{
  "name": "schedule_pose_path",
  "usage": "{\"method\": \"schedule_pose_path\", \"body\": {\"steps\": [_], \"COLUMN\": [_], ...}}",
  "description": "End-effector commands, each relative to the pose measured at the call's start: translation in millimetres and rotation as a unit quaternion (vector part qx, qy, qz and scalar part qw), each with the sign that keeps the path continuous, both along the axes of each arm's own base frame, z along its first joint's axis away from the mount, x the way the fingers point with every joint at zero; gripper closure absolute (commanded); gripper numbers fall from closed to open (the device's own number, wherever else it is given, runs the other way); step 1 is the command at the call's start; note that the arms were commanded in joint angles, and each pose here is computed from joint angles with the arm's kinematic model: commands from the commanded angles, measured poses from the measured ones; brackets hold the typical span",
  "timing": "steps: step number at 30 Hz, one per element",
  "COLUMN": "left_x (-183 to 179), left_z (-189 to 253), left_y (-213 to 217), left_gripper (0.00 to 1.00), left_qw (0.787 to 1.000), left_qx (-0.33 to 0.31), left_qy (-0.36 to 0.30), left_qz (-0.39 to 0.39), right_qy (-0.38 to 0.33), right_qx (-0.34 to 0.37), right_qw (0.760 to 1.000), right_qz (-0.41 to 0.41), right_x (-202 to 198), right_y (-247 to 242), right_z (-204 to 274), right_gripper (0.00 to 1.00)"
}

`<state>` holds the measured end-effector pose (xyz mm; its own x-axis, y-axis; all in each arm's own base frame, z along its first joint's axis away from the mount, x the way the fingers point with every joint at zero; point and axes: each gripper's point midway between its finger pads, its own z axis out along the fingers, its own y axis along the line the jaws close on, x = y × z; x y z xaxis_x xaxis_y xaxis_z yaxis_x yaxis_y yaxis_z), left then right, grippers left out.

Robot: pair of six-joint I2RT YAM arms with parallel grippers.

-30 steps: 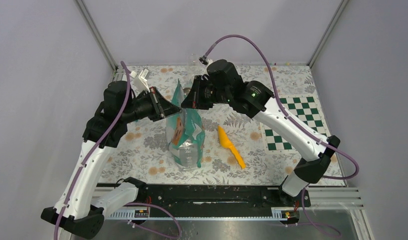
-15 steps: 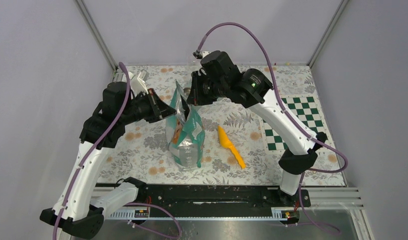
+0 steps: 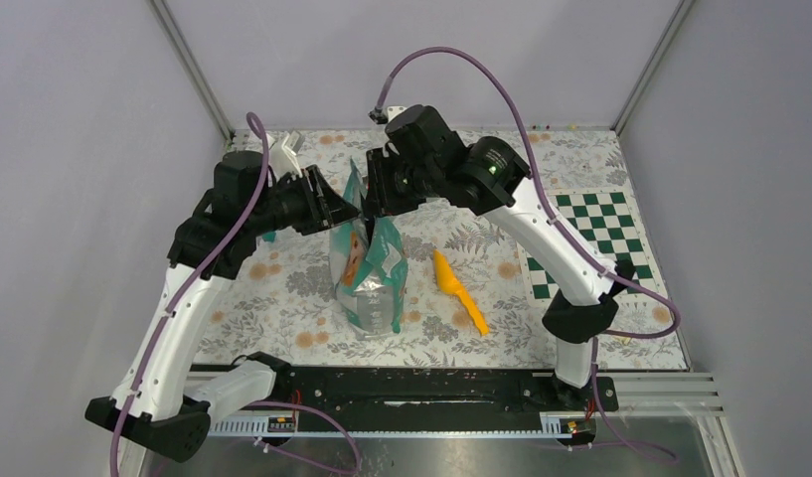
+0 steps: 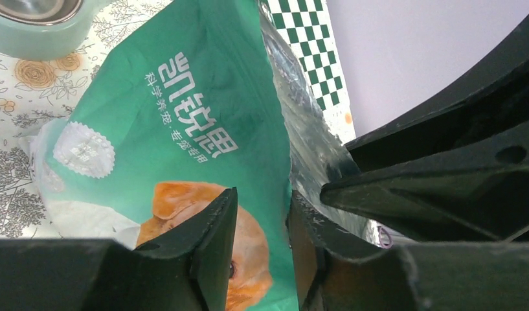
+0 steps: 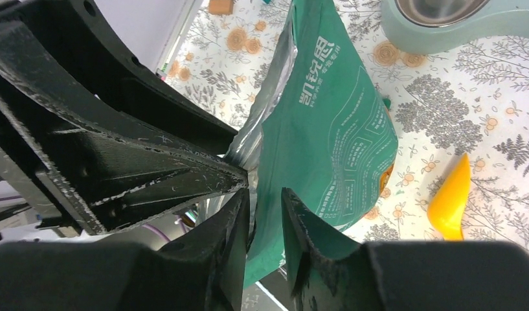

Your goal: Serve the pet food

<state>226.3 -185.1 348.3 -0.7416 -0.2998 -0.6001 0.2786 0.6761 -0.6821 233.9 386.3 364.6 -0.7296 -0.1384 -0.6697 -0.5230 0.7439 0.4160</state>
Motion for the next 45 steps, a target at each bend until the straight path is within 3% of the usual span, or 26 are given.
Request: {"method": "schedule_pose_path", "body": {"steps": [1,6,7,9,10,12,19,29,35,40,41,42,45], "left_x": [9,16,17,18,19,21,27,25,23,22,22,21,21], "left_z": [26,26,26,27,30,34,55,121,149,131,122,116,100], "left_y": [-7,-10,-9,0,7,23,93,147,141,138,136,135,124], "left_gripper": [0.61,0.61,0.69,0.99,1.0,1.0,1.0,1.0,1.0,1.0,1.0,0.95,0.67], "left_qw": [0.999,0.999,0.999,0.997,0.996,0.991,0.958,0.907,0.908,0.914,0.918,0.92,0.932], "left_qx": [-0.022,-0.016,-0.008,0.033,0.058,0.105,0.219,0.259,0.231,0.24,0.244,0.244,0.234], "left_qy": [-0.048,-0.051,-0.052,-0.064,-0.071,-0.079,-0.112,-0.191,-0.224,-0.206,-0.197,-0.19,-0.169], "left_qz": [-0.011,-0.01,-0.011,-0.008,-0.003,0.015,0.147,0.27,0.268,0.253,0.244,0.24,0.217], "right_qy": [-0.017,-0.022,-0.022,-0.027,-0.033,-0.046,-0.117,-0.164,-0.169,-0.139,-0.129,-0.116,-0.104], "right_qx": [-0.038,-0.056,-0.058,-0.056,-0.053,-0.046,-0.014,0.124,0.18,0.155,0.147,0.134,0.111], "right_qw": [0.999,0.998,0.998,0.998,0.998,0.998,0.99,0.975,0.965,0.975,0.978,0.982,0.987], "right_qz": [0.003,0.007,0.006,0.0,-0.004,-0.013,-0.078,-0.086,-0.084,-0.077,-0.07,-0.064,-0.057], "right_x": [0,-1,-1,0,1,3,18,18,12,13,12,11,11], "right_y": [-5,-3,-3,-5,-7,-12,-39,-26,-20,-9,-5,-1,2], "right_z": [-8,-16,-16,-12,-8,2,51,123,152,123,113,99,84], "right_gripper": [0.7,0.77,0.8,0.88,0.92,1.0,1.0,1.0,1.0,1.0,0.98,0.88,0.62]}}
